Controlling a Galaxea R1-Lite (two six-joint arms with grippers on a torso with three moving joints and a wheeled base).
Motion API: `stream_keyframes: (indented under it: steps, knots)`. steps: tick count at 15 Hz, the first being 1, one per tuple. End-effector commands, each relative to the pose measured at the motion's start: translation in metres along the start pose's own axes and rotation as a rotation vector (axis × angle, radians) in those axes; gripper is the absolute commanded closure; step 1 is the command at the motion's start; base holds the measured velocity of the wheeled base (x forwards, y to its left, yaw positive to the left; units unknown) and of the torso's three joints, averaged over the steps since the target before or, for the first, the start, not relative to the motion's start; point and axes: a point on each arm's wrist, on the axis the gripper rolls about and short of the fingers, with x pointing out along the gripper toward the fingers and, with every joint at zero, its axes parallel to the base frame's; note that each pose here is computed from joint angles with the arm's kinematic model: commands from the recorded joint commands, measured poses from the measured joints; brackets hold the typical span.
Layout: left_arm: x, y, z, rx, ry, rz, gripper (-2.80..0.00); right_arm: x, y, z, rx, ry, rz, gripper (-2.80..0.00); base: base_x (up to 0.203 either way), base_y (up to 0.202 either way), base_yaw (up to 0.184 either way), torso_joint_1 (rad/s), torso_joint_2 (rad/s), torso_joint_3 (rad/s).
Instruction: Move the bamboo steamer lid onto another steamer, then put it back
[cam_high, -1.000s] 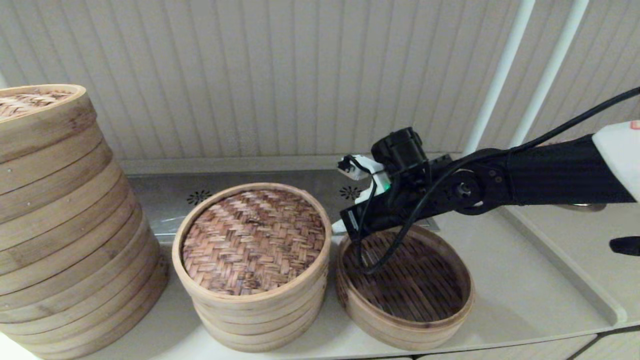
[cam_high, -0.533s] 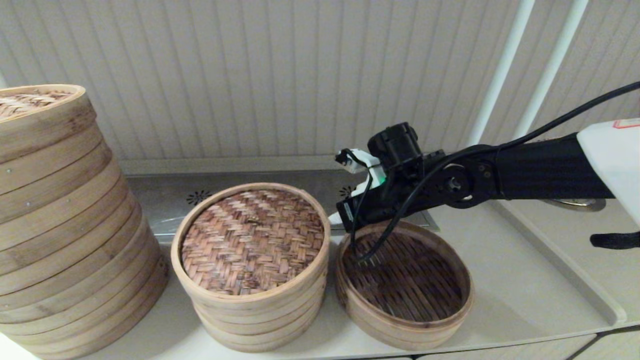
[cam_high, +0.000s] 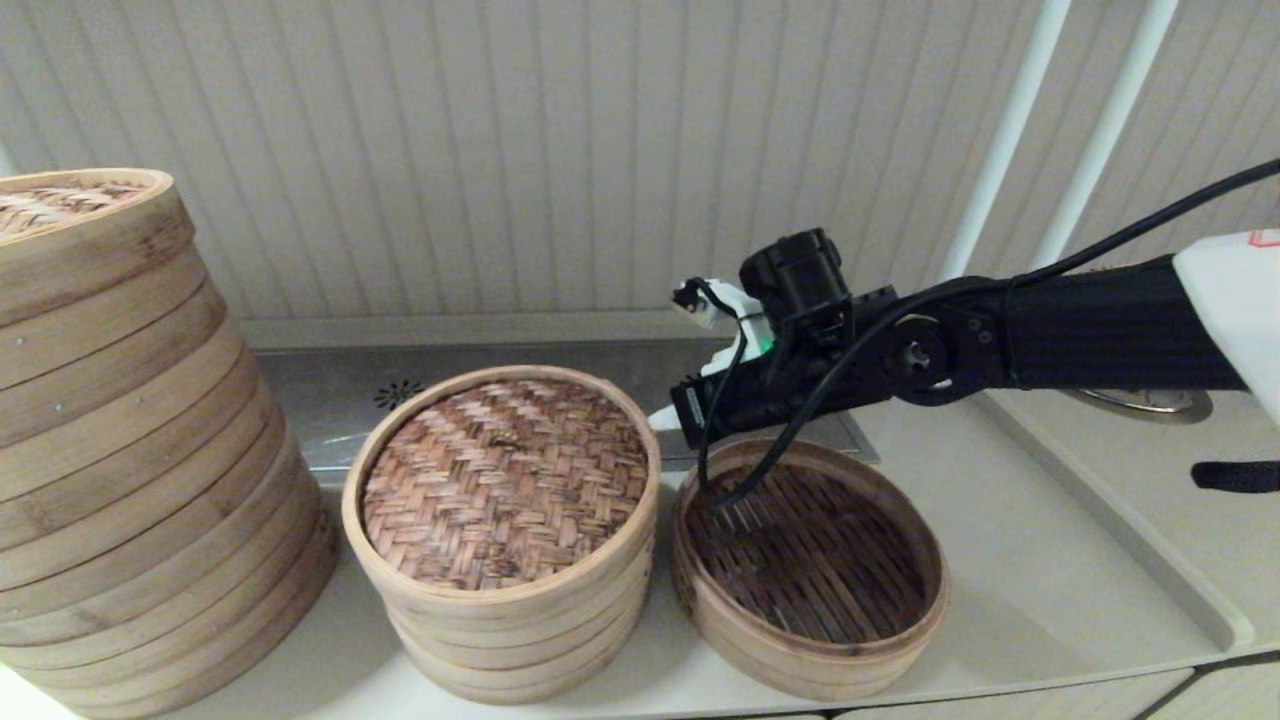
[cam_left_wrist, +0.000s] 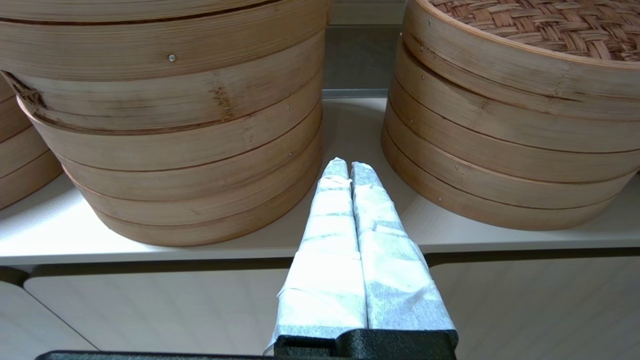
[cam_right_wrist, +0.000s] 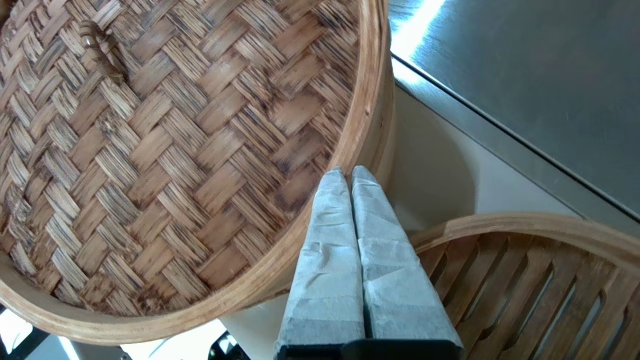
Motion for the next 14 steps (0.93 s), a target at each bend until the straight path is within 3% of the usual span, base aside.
stream_keyframes:
  steps: [1,5,7,10,14]
  knots:
    - [0.0,0.0,0.0,-0.001,0.003,0.001,0.0,-0.01,0.0,-0.002,0.004,0.0,-0.005,0.0,0.0,0.0,0.0,0.0,0.0,0.0]
    - [0.0,0.0,0.0,-0.001,0.003,0.001,0.0,-0.06,0.02,0.002,-0.015,-0.058,0.002,0.0,0.0,0.0,0.0,0.0,0.0,0.0]
    - [0.0,0.0,0.0,-0.001,0.003,0.001,0.0,-0.068,0.03,-0.001,0.001,-0.053,0.052,0.0,0.0,0.0,0.0,0.0,0.0,0.0]
    - [0.0,0.0,0.0,-0.001,0.002,0.001,0.0,-0.057,0.035,-0.009,0.04,0.001,0.2,0.0,0.0,0.0,0.0,0.0,0.0,0.0]
    - [0.0,0.0,0.0,-0.001,0.001,0.001,0.0,-0.021,0.043,-0.025,0.049,0.096,0.249,0.0,0.0,0.0,0.0,0.0,0.0,0.0]
